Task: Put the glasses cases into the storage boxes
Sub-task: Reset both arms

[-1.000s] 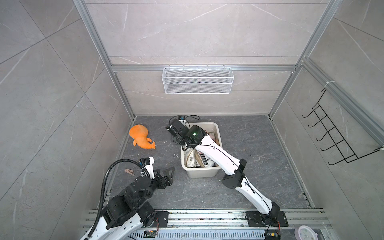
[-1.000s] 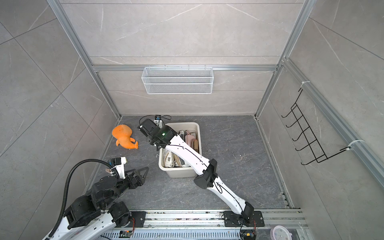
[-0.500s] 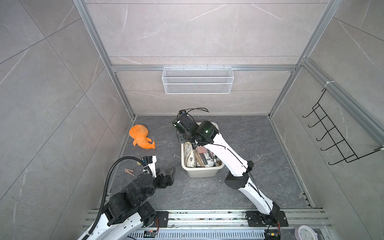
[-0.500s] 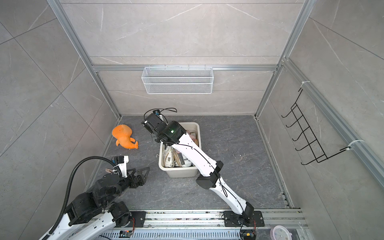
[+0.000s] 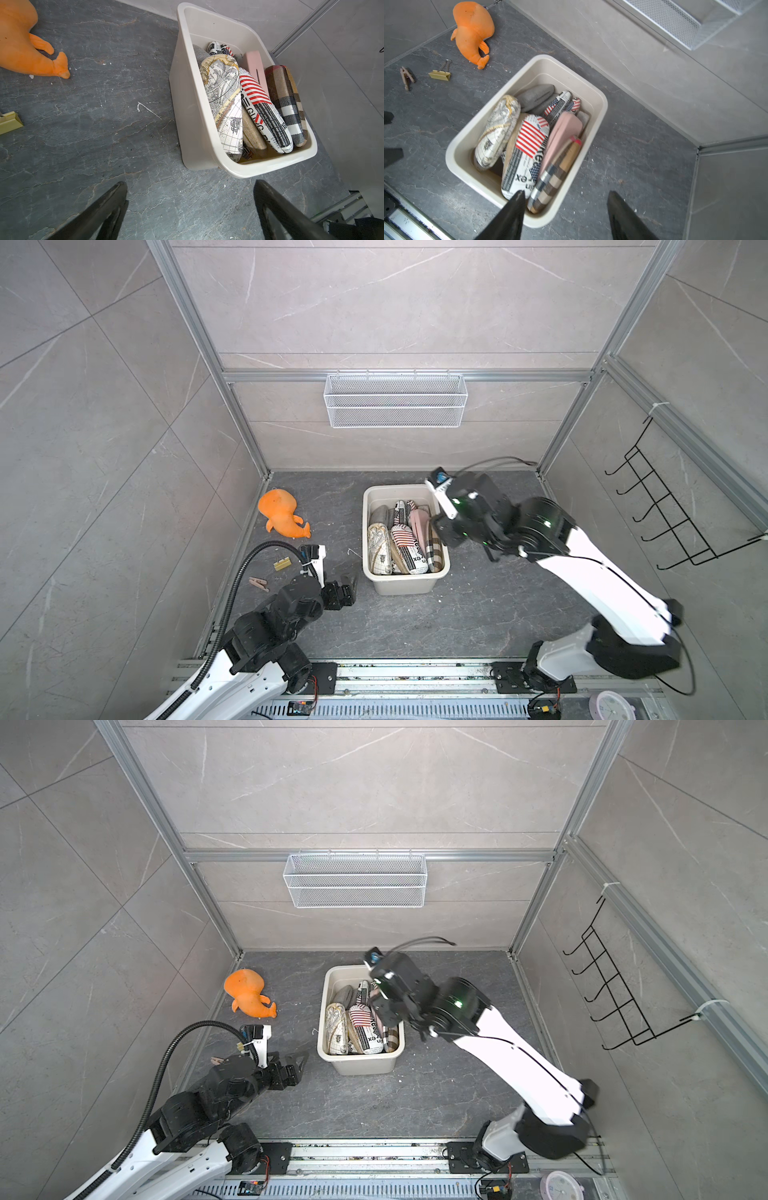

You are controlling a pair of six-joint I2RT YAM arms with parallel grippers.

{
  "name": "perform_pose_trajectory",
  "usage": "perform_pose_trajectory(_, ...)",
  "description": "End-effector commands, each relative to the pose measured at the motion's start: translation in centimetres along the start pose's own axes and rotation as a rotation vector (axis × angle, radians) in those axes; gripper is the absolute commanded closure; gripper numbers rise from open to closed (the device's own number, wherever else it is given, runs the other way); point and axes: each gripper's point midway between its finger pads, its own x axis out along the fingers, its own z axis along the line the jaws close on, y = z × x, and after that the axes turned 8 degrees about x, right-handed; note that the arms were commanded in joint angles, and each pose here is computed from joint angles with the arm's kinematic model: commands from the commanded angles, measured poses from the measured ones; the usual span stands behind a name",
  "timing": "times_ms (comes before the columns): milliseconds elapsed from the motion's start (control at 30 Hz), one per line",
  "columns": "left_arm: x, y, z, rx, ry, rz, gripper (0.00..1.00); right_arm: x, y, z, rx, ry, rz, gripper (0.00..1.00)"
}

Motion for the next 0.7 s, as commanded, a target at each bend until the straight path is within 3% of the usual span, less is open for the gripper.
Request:
perform_pose_trajectory(0, -1.3, -3.3, 0.1, 0.055, -0.046, -0.069, 0.0, 0.6, 1.4, -2.1, 0.157, -0.018, -0.113, 0.31)
perform_pose_trajectory(33, -1.5, -3.5, 0.6, 0.068, -0.08, -0.061, 0.0, 0.5, 2.4, -2.6, 0.182, -0.021, -0.133, 0.25)
perform_pose_trajectory(67, -1.6, -3.7, 1.0, 0.086, -0.116, -0.049, 0.0, 0.5, 3.7, -3.2, 0.174, -0.005, -0.143, 0.01)
perform_pose_trajectory(167, -2.0, -4.4, 2.9, 0.113, -0.256, -0.024, 0.0, 1.4, 6.3, -6.4, 0.244, 0.188, -0.137, 0.0)
perform_pose_trajectory(233, -2.0, -4.7, 4.0, 0.136, -0.339, -0.023, 0.0, 2.4, 7.4, -7.9, 0.198, 0.305, -0.076, 0.0)
perform_pose_trajectory(333, -2.0, -5.2, 5.9, 0.157, -0.469, -0.07, 0.0, 4.9, 9.1, -8.0, 0.272, 0.212, 0.03, 0.0)
perform_pose_trajectory(400, -2.2, -5.7, 7.5, 0.156, -0.576, -0.156, 0.0, 5.8, 9.4, -9.1, 0.339, 0.172, -0.019, 0.0)
perform_pose_trajectory(567, -0.8, -6.4, 9.3, 0.322, -0.677, -0.368, 0.0, 8.4, 10.9, -13.2, 0.424, 0.132, -0.129, 0.0)
perform_pose_trajectory(667, 2.5, -5.2, 11.0, 0.384, -0.638, -0.409, 0.0, 10.3, 12.8, -16.0, 0.496, 0.108, -0.17, 0.0)
